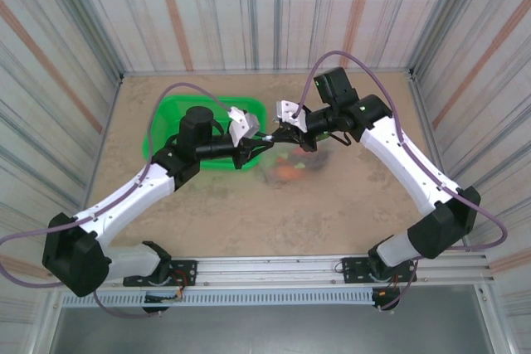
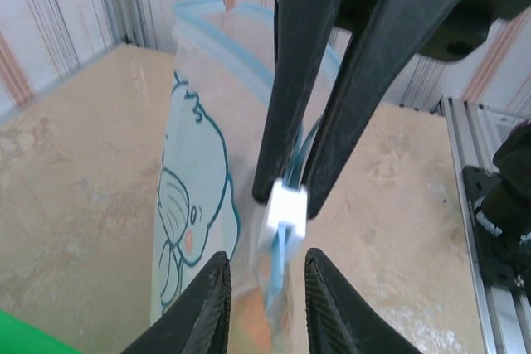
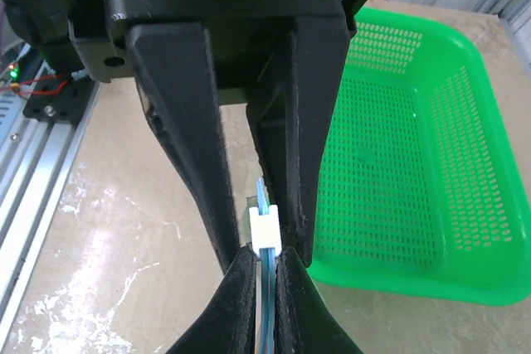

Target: Place the food in the zip-top bag and seal the zipper

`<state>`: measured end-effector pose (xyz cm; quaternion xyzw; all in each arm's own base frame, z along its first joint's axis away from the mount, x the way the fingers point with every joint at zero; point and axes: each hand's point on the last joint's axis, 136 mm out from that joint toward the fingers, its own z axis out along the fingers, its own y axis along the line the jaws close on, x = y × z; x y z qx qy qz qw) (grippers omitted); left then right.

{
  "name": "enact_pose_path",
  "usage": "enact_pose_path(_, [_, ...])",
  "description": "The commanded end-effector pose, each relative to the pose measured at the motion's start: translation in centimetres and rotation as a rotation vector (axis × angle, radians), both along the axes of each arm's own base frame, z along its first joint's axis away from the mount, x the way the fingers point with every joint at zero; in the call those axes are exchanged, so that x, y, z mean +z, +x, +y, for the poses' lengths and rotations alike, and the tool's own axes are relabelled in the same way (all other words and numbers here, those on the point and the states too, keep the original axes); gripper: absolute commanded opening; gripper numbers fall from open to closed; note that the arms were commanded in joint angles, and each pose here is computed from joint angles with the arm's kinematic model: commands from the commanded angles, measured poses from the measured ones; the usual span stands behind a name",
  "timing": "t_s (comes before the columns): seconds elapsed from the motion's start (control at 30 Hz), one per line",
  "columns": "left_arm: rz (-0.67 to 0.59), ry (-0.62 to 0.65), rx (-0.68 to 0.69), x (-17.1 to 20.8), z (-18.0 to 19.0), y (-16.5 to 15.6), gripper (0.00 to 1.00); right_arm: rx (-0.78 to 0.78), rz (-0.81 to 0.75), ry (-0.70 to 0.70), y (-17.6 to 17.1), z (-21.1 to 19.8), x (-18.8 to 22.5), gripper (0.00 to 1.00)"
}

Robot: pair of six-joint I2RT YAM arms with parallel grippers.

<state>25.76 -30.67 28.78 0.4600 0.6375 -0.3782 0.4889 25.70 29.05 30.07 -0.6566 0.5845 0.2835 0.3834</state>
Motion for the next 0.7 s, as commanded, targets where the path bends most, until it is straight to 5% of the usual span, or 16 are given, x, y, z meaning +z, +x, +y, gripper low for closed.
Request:
enact_pose_path(0.0, [-0.077, -0.067, -0.031, 2.4, -0.1, -0.4, 0.15, 0.009, 0.007, 0.043, -1.1, 0.0, 1.2, 0.05])
enact_pose_path(0.1, [-0.082, -0.064, -0.047, 2.3, -0.1, -0.7, 0.0, 0.002, 0.009, 0.039, -1.0, -0.2, 1.3, 0.05])
enact_pose_path(0.2, [-0.082, -0.051, -0.054, 2.0, -0.1, -1.0, 0.01, -0.003, 0.011, 0.047, -1.0, -0.3, 1.6, 0.05])
enact_pose_path(0.3, [-0.087, -0.052, -0.04, 1.8, 0.1, -1.1, 0.14, -0.008, 0.008, 0.051, -0.9, -0.3, 1.7, 0.05])
enact_pose_path(0.43, [-0.098, -0.059, -0.043, 1.8, 0.2, -1.3, 0.03, -0.007, 0.015, 0.05, -1.0, -0.3, 1.6, 0.05])
enact_pose_path(0.57, [-0.103, -0.045, -0.052, 1.7, 0.1, -1.6, 0.08, -0.008, 0.012, 0.056, -1.1, -0.4, 1.9, 0.06])
enact_pose_path(0.67, [-0.115, -0.045, -0.048, 1.7, 0.2, -1.7, 0.02, -0.009, 0.013, 0.054, -1.1, -0.4, 1.9, 0.06])
